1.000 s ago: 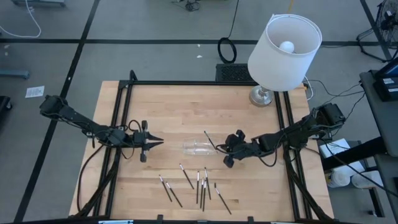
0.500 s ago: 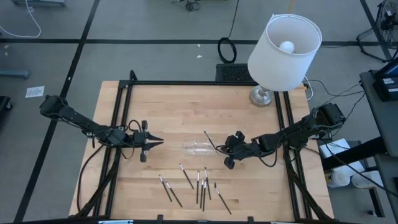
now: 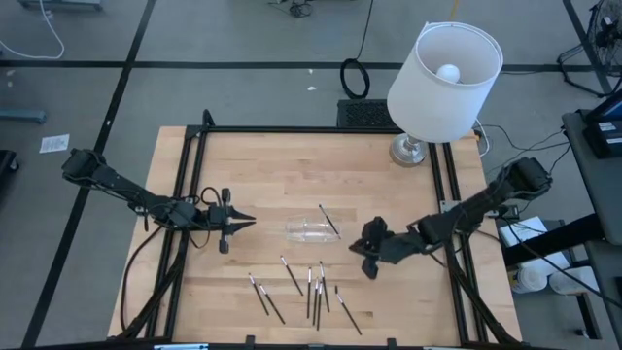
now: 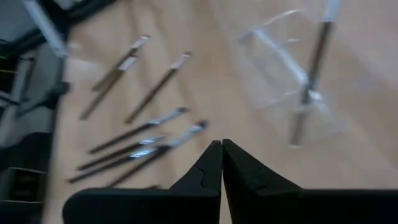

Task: Pick & Place Makeup Supplies
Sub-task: Put the makeup brush into the transparent organizer

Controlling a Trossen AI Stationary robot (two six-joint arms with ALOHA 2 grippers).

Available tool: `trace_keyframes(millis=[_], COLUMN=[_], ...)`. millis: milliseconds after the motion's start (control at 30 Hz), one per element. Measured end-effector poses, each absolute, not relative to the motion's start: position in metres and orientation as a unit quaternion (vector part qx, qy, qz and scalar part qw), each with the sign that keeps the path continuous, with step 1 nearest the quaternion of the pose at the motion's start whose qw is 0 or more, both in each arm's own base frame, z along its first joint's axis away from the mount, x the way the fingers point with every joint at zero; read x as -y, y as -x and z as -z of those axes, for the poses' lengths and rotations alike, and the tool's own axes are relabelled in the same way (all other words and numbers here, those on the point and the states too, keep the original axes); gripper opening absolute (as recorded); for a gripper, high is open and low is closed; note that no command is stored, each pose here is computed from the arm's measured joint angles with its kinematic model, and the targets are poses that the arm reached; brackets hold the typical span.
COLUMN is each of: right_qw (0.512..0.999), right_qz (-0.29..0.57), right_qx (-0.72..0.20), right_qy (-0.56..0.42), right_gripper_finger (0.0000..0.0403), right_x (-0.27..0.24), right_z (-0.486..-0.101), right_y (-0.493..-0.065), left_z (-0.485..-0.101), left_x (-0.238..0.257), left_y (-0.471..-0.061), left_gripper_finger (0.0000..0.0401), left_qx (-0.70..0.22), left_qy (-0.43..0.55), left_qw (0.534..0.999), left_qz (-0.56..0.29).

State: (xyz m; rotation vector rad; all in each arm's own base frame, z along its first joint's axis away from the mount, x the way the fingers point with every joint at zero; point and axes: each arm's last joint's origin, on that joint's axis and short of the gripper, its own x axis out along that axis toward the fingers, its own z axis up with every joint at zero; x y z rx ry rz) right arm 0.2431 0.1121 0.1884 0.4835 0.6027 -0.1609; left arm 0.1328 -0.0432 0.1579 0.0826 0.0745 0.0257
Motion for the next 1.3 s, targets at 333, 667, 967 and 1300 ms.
trace_keyframes(millis=[333,667,967,1300], right_qw=[0.887,0.847,0.823,0.808], right_qz=[0.043,0.016,0.057,0.101], right_qx=[-0.403,-0.502,-0.521,-0.515], right_qy=[-0.223,-0.174,-0.219,-0.268], right_gripper_finger=[0.0,0.0036,0.0164,0.0219], right_x=[-0.195,-0.237,-0.238,-0.232], right_z=[-0.224,-0.201,-0.189,-0.167], right_y=[-0.282,-0.323,-0.323,-0.316], left_z=[-0.158,-0.158,-0.158,-0.158], left_x=[0.043,0.043,0.043,0.043], left_y=[-0.133,-0.133,-0.133,-0.133], left_gripper_finger=[0.0051,0.0051,0.0051,0.0051], left_qx=[-0.037,-0.037,-0.037,-0.037], left_qy=[-0.037,-0.036,-0.041,-0.04], left_qw=[0.999,0.999,0.998,0.998], left_qz=[-0.013,-0.013,-0.013,-0.013])
